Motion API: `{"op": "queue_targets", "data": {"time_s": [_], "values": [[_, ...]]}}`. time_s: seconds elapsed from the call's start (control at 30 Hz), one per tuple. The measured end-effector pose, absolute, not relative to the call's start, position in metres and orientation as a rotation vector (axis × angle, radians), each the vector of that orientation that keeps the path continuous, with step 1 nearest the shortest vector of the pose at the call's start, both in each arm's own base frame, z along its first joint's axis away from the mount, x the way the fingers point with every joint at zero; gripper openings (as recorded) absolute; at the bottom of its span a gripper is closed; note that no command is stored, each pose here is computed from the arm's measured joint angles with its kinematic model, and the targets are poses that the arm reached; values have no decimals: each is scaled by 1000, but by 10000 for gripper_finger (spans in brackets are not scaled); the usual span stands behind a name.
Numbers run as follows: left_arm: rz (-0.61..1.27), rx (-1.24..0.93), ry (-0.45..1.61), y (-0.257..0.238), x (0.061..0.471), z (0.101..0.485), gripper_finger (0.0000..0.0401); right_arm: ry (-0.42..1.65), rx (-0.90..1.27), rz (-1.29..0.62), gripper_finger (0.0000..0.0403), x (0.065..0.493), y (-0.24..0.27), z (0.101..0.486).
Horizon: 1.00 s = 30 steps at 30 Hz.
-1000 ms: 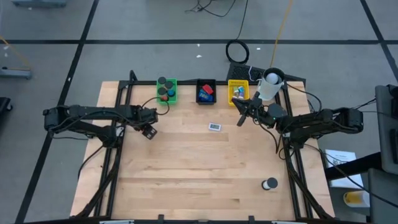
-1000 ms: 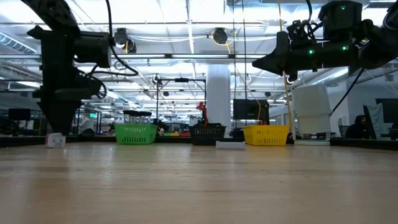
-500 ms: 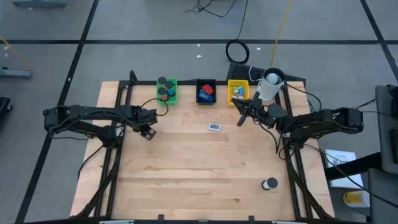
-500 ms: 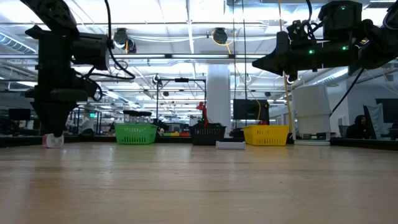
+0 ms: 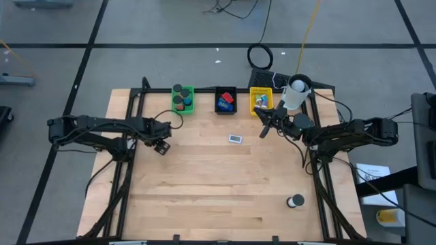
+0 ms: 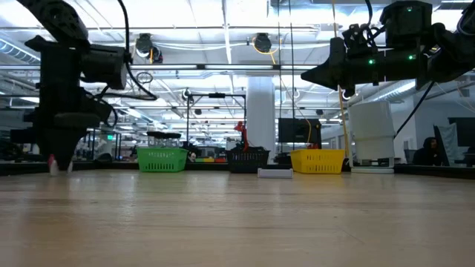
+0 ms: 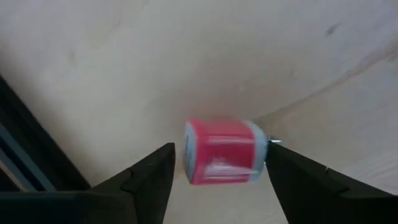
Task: Pick & Place Office items
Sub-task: Put the pink charger adapter into the yellow bin
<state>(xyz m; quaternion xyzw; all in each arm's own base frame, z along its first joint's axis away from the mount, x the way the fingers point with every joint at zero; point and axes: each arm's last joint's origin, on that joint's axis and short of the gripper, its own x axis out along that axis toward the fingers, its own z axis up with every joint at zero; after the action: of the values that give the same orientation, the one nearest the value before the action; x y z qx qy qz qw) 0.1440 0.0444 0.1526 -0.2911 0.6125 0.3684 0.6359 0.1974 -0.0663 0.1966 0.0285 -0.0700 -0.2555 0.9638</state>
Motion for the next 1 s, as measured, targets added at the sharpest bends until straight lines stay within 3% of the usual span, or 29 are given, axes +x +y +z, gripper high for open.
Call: {"op": "queue_targets", "data": {"time_s": [0.4,0.8,1.0], "values": [[823,-641,1353,46,148,152,179,-142,58,-517,0,197,-66,197],[731,-603,1333,44,158,162,178,-154,58,-517,0,197,-66,198],[590,-500,1068,47,192,189,181,-159,56,-488,0,198,-66,198]]}}
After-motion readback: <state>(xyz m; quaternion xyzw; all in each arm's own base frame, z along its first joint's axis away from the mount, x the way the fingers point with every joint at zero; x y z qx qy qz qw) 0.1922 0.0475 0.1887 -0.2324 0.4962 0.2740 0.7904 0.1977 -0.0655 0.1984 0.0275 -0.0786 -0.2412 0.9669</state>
